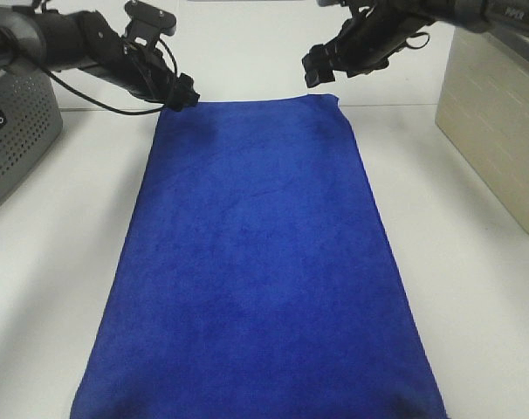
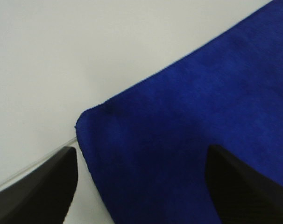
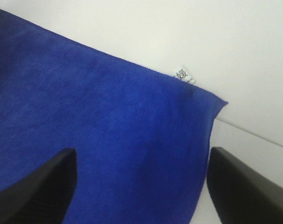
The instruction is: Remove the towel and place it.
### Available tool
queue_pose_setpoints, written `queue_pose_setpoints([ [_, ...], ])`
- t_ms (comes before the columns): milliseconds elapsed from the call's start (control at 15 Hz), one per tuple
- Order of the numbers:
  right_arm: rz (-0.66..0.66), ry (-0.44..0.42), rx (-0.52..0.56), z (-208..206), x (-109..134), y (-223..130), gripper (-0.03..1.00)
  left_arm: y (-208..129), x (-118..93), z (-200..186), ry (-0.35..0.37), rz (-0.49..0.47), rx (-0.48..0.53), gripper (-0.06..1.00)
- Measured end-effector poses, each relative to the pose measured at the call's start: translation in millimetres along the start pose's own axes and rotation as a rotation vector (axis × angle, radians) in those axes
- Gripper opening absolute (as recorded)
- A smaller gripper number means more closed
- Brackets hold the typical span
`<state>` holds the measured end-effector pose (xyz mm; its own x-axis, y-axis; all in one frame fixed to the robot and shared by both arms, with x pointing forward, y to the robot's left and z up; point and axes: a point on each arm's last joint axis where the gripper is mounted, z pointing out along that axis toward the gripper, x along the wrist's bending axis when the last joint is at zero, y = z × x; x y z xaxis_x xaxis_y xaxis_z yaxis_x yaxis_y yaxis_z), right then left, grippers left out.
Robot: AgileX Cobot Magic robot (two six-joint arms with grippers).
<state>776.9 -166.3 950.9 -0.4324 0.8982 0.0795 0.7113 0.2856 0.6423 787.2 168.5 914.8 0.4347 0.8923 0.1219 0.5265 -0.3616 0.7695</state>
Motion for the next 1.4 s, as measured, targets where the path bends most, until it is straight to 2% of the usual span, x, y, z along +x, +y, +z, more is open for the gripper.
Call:
queue_pose_setpoints([
  [200,0.054,0.014,0.132,-54.3,10.3,11.2,0.78,22.0,-5.2,-45.6,-0.1,-0.054,0.16,0.8],
  [400,0.099,-0.003,0.153,-122.5,21.4,28.8,0.78,46.5,-3.0,-100.2,-0.09,-0.149,0.269,0.8],
  [533,0.114,-0.034,0.117,-176.2,25.0,39.8,0.78,64.0,9.8,-143.2,-0.008,-0.201,0.291,0.8],
  [600,0.144,-0.038,0.101,-199.5,23.1,42.1,0.78,71.7,23.7,-166.8,0.043,-0.236,0.275,0.8],
  [800,0.251,-0.095,0.064,-255.3,-8.9,37.8,0.78,71.8,89.5,-235.0,0.189,-0.362,0.253,0.8],
  [1000,0.344,-0.15,0.018,-283.9,-33.3,32.9,0.78,44.5,139.9,-273.1,0.281,-0.467,0.353,0.8],
  [1200,0.359,-0.158,-0.004,-295.1,-33.3,33.1,0.78,35.4,159.7,-287.6,0.319,-0.489,0.352,0.8],
  [1400,0.354,-0.159,-0.023,-309.4,-27.4,32.0,0.78,38.3,160.0,-297.5,0.319,-0.491,0.333,0.8],
])
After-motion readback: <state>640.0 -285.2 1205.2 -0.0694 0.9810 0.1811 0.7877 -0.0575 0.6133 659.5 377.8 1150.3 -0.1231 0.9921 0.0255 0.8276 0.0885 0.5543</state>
